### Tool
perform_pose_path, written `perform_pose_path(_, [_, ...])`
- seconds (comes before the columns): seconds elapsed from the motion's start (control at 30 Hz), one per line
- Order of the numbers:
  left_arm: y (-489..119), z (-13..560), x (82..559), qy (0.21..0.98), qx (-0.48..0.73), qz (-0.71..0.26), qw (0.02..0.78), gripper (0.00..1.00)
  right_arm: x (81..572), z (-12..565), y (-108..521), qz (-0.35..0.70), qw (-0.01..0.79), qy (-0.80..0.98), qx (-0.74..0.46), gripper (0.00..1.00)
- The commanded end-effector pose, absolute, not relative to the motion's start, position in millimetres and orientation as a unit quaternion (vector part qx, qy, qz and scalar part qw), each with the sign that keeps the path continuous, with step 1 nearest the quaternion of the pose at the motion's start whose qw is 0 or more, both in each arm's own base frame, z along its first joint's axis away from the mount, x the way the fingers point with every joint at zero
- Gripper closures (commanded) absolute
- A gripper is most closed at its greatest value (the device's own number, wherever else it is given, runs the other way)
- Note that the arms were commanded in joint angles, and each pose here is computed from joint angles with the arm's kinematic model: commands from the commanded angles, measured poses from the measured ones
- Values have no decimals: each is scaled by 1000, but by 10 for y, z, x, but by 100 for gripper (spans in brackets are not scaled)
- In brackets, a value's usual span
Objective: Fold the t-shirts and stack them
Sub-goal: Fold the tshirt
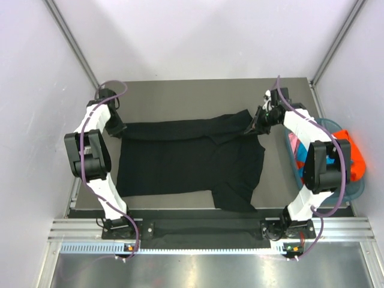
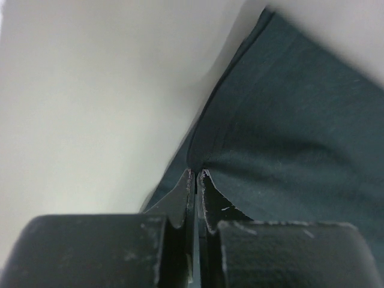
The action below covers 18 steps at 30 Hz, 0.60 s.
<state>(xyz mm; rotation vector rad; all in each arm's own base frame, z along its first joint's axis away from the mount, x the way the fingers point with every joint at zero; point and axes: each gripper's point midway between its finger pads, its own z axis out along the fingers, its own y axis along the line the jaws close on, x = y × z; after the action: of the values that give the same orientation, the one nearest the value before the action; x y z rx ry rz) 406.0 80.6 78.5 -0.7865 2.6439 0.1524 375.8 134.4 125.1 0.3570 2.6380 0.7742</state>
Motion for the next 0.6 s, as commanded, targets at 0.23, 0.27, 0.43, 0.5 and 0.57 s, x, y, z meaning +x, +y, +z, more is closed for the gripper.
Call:
perform_pose_path(0.23, [755, 701, 3783, 941, -286, 53, 171, 100, 3510, 1197, 1238, 260, 197, 940, 100, 100])
perform_pose_path(0.27, [759, 674, 3763, 942, -286, 56, 168, 100, 3508, 1179, 1237, 259, 196, 940, 99, 100])
perform_pose_path(0.43, [753, 661, 3799, 941, -288, 52, 168, 100, 3562, 1161, 1221, 254, 202, 941, 96, 100])
perform_pose_path(0.5, [766, 633, 3805, 942, -287, 56, 165, 100, 3583, 1157, 1221, 253, 202, 941, 94, 100])
perform_pose_path(0.57, [799, 598, 3793, 943, -286, 65, 160, 100, 3607, 1154, 1214, 250, 203, 942, 92, 100])
